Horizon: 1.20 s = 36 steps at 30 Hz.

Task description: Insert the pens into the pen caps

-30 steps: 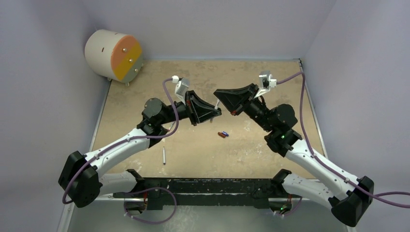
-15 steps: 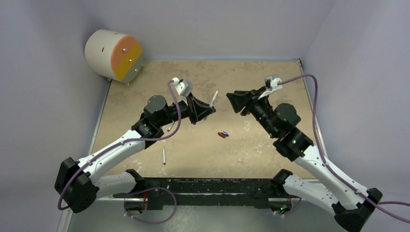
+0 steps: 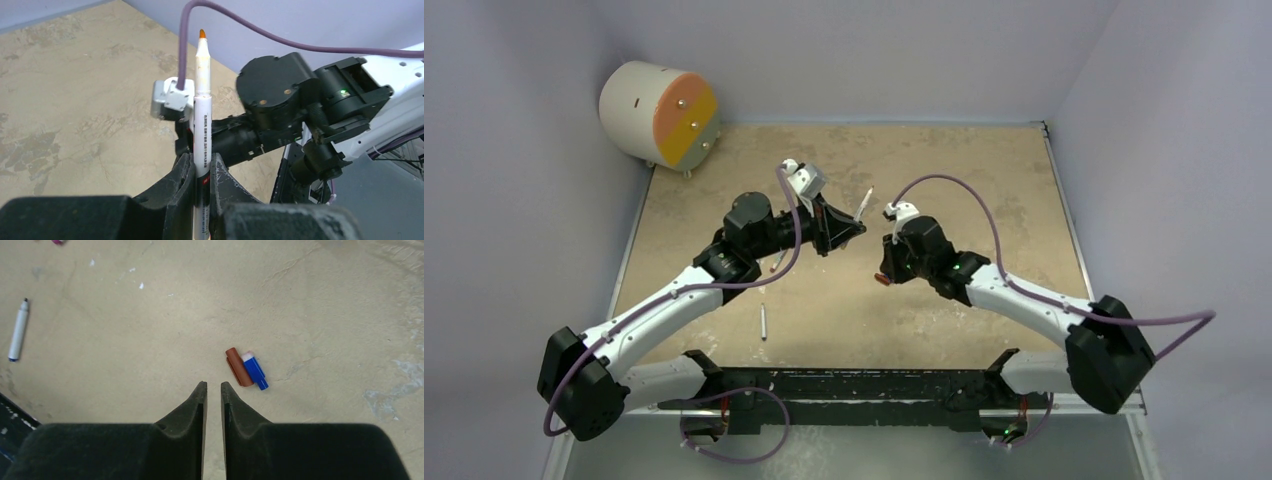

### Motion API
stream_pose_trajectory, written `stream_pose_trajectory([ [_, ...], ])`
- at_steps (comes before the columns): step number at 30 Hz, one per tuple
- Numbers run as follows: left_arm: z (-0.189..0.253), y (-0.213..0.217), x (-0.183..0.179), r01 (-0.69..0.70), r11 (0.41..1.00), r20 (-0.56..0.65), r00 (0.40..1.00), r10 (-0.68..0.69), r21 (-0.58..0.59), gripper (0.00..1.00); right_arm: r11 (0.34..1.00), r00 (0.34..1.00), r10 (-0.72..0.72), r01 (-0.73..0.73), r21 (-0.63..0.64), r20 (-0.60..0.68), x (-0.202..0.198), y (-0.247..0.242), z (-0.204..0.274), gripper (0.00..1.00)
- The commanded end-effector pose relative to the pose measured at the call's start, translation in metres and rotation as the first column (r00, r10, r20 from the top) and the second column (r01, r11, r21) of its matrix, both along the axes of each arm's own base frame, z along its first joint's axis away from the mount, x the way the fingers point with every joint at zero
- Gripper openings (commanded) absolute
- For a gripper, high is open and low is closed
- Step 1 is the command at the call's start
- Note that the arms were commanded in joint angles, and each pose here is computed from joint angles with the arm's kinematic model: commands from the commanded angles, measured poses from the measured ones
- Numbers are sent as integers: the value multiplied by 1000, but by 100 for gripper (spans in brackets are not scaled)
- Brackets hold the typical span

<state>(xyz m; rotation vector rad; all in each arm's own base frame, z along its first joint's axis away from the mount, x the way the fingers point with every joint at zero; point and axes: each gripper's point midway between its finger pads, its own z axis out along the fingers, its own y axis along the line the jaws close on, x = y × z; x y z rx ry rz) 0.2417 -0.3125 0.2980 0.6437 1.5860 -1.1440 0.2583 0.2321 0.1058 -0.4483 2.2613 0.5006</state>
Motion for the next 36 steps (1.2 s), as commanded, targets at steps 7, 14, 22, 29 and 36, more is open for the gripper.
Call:
stream_pose_trajectory([
  [7, 27, 8, -6, 5, 1000, 83, 996, -5, 9, 0, 994, 994, 94, -97, -53, -47, 10, 20, -42, 21],
  [14, 20, 7, -5, 4, 1000, 67, 998, -6, 26, 0, 993, 993, 89, -95, -68, -77, 11, 22, -56, 27],
  [22, 18, 7, -5, 7, 999, 65, 998, -9, 33, 0, 991, 992, 63, -75, -113, -105, 15, 18, -76, 33],
  [29, 15, 6, -4, 6, 999, 58, 998, -8, 38, 0, 992, 995, 54, -63, -107, -85, 20, 20, -73, 31],
  [36, 13, 4, -4, 12, 999, 51, 999, -14, 39, 0, 996, 995, 28, -36, -85, -93, 14, 15, -49, 39],
])
